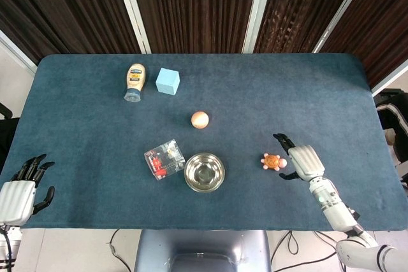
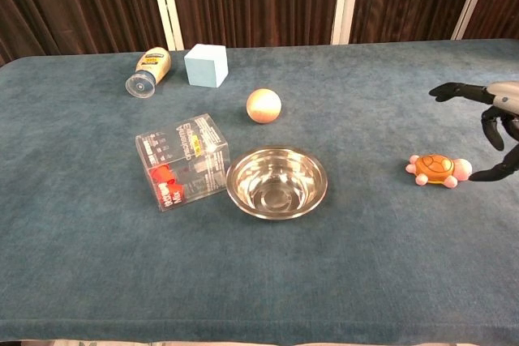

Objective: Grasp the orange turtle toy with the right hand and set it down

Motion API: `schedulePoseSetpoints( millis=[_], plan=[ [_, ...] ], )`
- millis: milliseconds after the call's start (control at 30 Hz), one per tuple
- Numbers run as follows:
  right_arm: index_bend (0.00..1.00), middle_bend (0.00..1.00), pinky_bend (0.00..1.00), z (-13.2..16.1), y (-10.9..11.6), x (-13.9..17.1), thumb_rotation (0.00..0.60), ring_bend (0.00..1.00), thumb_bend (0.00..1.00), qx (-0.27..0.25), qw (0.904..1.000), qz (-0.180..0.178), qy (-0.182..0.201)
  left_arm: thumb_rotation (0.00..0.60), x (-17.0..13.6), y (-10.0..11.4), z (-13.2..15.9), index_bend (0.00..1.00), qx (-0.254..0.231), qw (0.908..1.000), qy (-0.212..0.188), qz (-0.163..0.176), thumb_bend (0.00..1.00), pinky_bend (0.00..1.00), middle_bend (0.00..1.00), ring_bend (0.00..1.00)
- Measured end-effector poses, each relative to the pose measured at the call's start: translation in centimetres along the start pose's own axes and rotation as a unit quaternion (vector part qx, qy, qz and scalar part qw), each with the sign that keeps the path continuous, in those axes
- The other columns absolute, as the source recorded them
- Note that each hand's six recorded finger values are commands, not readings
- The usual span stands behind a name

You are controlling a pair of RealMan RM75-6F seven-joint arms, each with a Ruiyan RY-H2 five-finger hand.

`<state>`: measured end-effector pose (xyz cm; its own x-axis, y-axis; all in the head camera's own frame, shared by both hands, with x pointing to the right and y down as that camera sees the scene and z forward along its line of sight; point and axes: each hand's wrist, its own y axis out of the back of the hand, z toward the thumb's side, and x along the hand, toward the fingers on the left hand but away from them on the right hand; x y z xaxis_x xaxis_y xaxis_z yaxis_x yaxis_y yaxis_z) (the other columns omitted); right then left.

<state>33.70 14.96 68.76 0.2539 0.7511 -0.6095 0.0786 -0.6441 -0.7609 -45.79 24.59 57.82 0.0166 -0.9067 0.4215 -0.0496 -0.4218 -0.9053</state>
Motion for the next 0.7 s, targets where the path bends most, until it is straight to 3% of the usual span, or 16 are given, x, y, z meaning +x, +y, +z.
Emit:
schedulePoseSetpoints(
  millis=[133, 200, 300, 533, 700],
  plan=[
    [0.02, 0.17, 0.59, -1.1, 1.7, 2.3, 0.600, 0.40, 0.03, -0.014, 0.9997, 0.003, -0.021, 0.600, -0.1, 0.1, 0.0, 0.22, 0.000, 1.0000, 0.000, 0.001, 0.43, 0.35, 0.11, 0.11],
    [0.10, 0.17, 0.41, -1.9, 2.7, 4.0, 0.600, 0.26, 0.03, -0.019, 0.9991, -0.001, -0.037, 0.600, -0.1, 0.2, 0.0, 0.22, 0.001, 1.0000, 0.001, 0.003, 0.43, 0.35, 0.11, 0.11],
    [0.18, 0.16, 0.29, -3.0, 4.3, 6.5, 0.600, 0.17, 0.03, -0.015, 0.9978, -0.024, -0.060, 0.600, -0.1, 0.4, 0.1, 0.22, 0.001, 1.0000, 0.001, 0.006, 0.43, 0.35, 0.10, 0.11],
    [0.17, 0.13, 0.24, -5.5, 6.3, 13.1, 0.600, 0.02, 0.03, 0.019, 0.9887, -0.096, -0.114, 0.600, -0.3, 0.5, 0.4, 0.22, 0.007, 1.0000, 0.000, 0.006, 0.43, 0.35, 0.11, 0.11],
    [0.10, 0.11, 0.24, -5.0, 6.6, 14.8, 0.600, 0.02, 0.03, 0.035, 0.9889, -0.103, -0.101, 0.600, -0.5, 0.9, 0.6, 0.21, 0.011, 0.9999, 0.000, 0.008, 0.43, 0.35, 0.11, 0.11]
  ],
)
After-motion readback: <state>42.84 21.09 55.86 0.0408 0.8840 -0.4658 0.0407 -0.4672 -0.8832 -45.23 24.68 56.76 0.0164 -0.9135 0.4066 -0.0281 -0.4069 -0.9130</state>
